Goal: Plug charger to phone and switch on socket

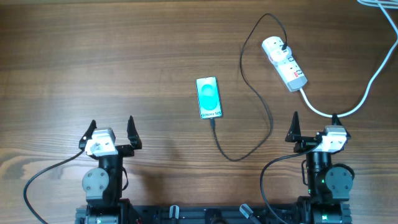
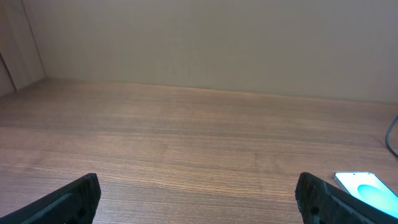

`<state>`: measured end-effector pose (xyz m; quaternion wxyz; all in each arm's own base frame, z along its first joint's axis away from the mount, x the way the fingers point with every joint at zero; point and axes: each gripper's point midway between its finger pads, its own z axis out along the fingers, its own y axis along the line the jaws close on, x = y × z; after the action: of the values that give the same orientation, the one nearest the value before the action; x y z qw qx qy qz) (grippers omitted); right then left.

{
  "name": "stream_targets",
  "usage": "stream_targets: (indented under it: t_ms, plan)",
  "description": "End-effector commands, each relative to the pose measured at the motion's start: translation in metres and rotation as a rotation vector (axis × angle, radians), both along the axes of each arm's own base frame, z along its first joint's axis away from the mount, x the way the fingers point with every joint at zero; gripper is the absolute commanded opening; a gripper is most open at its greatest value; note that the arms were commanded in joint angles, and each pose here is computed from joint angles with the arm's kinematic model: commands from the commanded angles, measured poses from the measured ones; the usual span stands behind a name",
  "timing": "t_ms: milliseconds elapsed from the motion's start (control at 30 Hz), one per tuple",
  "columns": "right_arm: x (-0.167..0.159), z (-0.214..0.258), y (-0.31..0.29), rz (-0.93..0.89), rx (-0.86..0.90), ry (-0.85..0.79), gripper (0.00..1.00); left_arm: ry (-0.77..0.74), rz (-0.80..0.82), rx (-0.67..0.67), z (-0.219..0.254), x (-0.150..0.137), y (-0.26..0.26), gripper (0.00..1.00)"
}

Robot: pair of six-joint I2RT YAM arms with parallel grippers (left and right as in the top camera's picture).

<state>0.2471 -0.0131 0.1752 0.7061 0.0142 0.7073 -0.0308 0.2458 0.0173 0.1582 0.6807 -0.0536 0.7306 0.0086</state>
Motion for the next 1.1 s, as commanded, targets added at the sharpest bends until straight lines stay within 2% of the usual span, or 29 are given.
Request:
stream_targets:
  t_ms: [0, 1067]
  plan:
    - [-0.0007, 0.0026, -0.0006, -0.006, 0.012, -0.014, 1.00, -0.004, -0.010, 0.015, 0.0000, -0.0002, -0.0010, 1.00]
    - [-0.0007, 0.0026, -0.0006, -0.006, 0.012, -0.014, 1.00, 0.000, -0.010, 0.014, -0.0008, 0.0000, -0.0010, 1.00]
